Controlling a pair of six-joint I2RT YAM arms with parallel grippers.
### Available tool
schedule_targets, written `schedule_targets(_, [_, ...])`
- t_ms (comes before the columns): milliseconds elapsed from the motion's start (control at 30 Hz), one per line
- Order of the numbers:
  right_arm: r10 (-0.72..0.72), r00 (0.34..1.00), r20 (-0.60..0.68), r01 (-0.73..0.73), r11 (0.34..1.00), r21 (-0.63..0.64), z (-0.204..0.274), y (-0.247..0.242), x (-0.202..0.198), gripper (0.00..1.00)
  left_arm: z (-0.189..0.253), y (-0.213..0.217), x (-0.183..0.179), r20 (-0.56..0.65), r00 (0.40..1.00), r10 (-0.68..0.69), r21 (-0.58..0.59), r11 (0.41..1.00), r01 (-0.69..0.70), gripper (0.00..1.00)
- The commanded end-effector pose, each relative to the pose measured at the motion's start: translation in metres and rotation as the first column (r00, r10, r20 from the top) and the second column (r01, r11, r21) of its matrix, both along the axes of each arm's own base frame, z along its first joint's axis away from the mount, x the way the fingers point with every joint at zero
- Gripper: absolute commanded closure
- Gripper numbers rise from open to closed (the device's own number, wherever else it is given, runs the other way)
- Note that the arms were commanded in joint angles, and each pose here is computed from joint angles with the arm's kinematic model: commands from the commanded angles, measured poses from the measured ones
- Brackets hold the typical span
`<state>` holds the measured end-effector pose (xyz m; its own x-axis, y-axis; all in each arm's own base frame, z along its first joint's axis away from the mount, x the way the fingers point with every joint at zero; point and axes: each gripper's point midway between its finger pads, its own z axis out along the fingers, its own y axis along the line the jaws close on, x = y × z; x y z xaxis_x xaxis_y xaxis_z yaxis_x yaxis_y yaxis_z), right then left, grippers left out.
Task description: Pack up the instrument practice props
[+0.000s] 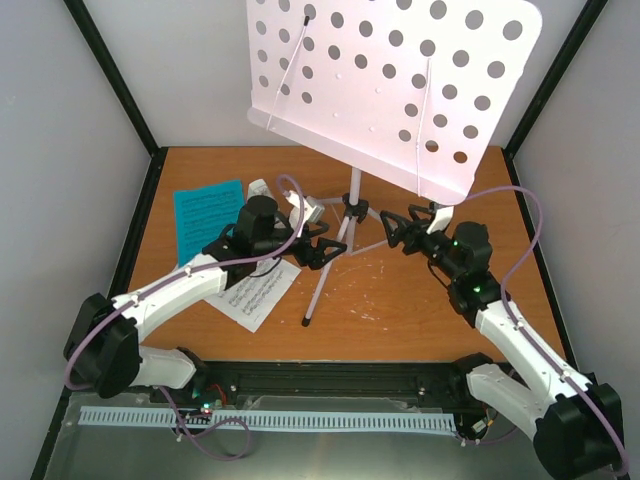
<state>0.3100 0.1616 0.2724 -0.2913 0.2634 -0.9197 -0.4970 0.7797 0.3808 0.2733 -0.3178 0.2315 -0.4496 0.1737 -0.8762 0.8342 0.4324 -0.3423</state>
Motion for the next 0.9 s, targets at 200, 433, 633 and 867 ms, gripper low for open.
schedule_targets(200, [0.242, 0.952, 0.186, -0.263, 0.96, 0.098, 0.06, 0.006, 0.016, 0.05, 0.012, 0.004, -0.002, -0.109, 0.992, -0.061, -0.111, 0.993, 0.049, 0.24])
schedule_targets(433, [0.481, 0.832, 0.278, -0.519, 0.851, 0.079, 0.099, 0.044, 0.031, 0.14, -0.005, -0.002, 0.001, -0.143, 0.982, -0.127, -0.085, 0.99, 0.116, 0.39])
schedule_targets(633, [0.584, 0.74, 0.332, -0.62, 0.785, 0.002, 0.122, 0.062, 0.031, 0.15, -0.021, -0.004, 0.01, -0.155, 0.981, -0.115, -0.04, 0.993, 0.11, 0.44])
schedule_targets(867, [0.674, 0.648, 0.355, -0.71, 0.703, -0.04, 0.138, 0.072, 0.021, 0.21, -0.027, -0.008, 0.02, -0.159, 0.982, -0.102, -0.031, 0.995, 0.098, 0.58])
